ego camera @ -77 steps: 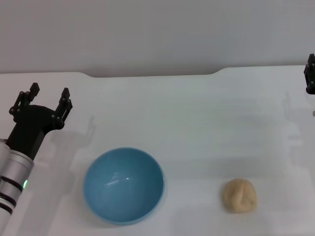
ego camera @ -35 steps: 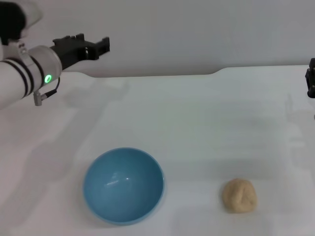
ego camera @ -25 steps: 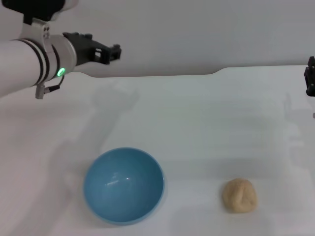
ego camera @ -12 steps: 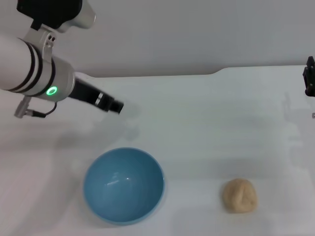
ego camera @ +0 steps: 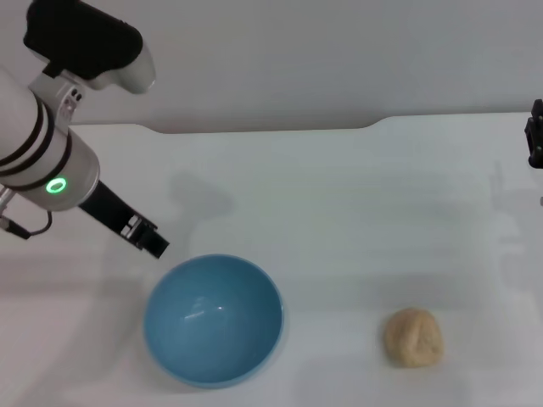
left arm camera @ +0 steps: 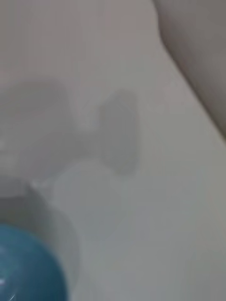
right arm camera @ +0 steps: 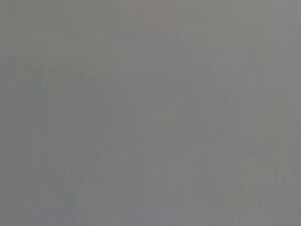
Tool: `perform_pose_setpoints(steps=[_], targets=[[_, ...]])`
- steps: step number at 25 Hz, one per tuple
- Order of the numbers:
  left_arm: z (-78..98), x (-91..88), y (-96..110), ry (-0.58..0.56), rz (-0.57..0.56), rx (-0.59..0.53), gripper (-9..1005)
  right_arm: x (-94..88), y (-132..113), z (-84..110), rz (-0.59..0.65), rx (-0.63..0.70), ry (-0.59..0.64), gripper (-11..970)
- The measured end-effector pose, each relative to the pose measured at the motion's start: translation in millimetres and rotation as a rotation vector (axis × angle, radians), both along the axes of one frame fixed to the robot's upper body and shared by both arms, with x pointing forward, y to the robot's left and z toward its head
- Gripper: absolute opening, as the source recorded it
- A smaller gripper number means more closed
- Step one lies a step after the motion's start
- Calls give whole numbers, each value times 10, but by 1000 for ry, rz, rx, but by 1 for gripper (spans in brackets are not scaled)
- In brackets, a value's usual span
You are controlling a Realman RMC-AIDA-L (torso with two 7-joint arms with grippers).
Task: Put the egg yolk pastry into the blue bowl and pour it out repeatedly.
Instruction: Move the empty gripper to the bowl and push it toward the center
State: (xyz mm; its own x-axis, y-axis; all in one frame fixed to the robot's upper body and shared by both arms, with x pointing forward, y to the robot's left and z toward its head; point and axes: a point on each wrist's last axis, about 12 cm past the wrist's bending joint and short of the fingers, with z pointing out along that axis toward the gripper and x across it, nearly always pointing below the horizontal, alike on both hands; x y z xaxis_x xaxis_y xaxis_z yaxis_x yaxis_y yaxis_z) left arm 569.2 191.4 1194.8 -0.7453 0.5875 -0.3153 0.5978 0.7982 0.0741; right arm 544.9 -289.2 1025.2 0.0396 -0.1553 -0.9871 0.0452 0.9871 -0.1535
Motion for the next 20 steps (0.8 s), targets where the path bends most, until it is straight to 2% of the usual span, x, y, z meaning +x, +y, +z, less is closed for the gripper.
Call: perform_pose_setpoints(steps=[4,7,13,20], targets=[[0,-60,-77,52,-29,13,561,20,13,-1,4,1,8,415],[-70,-79,-108,109,-33,37,555,28,15,-10,5,1,19,413],[-190,-62,-146,147,-11,53,384,27,14,-14,3,2,21,410],[-259,-69,-193,157,-10,58,544,9,2,-27,-1,2,26,406]])
